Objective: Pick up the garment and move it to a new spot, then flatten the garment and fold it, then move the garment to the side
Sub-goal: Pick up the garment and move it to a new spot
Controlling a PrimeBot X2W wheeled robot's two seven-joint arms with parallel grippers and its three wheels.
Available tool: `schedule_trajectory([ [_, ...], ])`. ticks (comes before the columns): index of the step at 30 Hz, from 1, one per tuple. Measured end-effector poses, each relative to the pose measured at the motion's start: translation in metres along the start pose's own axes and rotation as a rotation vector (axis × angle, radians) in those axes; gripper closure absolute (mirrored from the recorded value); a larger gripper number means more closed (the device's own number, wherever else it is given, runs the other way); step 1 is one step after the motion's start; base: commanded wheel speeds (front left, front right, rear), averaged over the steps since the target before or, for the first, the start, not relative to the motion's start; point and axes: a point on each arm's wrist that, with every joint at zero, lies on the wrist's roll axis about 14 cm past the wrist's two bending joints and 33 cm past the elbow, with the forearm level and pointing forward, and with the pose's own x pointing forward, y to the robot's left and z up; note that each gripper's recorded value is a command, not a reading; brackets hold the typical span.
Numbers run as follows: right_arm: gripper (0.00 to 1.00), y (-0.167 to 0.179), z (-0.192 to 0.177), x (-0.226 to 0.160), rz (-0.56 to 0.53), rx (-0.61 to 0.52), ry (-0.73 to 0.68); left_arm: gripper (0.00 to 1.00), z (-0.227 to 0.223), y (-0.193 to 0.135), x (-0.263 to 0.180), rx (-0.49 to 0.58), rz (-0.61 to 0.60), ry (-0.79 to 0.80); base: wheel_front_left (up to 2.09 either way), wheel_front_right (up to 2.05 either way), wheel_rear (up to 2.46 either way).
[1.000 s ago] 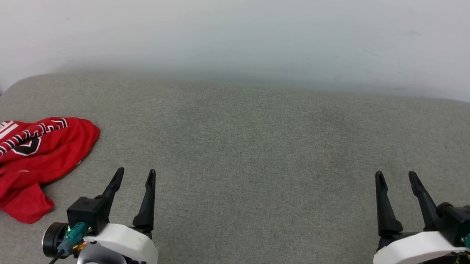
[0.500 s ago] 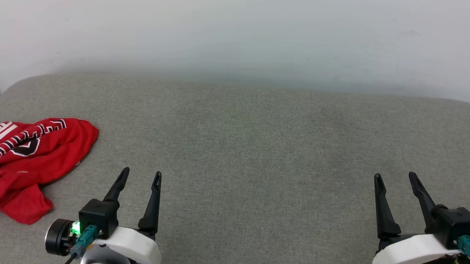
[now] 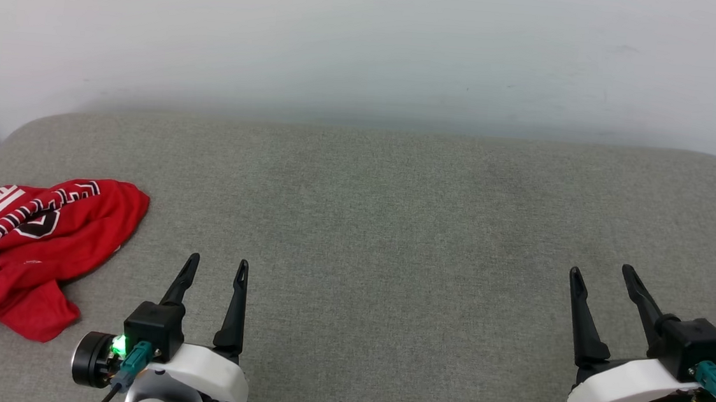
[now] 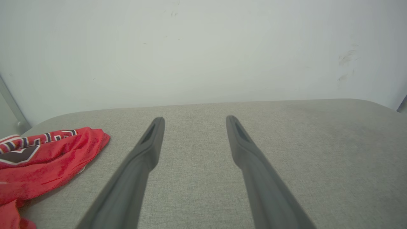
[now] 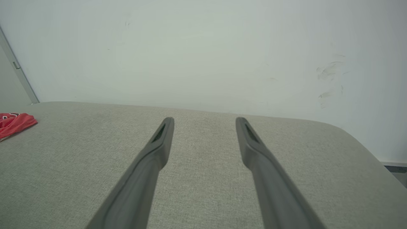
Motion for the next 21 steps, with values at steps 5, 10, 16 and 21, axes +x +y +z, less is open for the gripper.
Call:
schedule_trajectory([
  [5, 0.0, 0.002, 0.0, 0.001, 0.006, 0.001, 0.001, 0.0, -0.002, 0.0, -0.001, -0.003, 0.004, 0.006, 0.0, 0.0, 0.0],
  [10, 0.0, 0.012, 0.002, 0.007, 0.038, 0.0, -0.008, 0.0, -0.001, 0.007, -0.005, -0.004, 0.027, 0.006, 0.0, 0.0, 0.0],
  [16, 0.0, 0.042, 0.004, 0.019, 0.125, 0.004, -0.016, 0.0, 0.0, 0.03, -0.017, -0.009, 0.106, 0.004, 0.0, 0.0, 0.0],
  [21, 0.0, 0.074, 0.004, 0.03, 0.219, 0.011, -0.013, 0.0, 0.005, 0.058, -0.033, -0.001, 0.197, -0.007, 0.0, 0.0, 0.0],
])
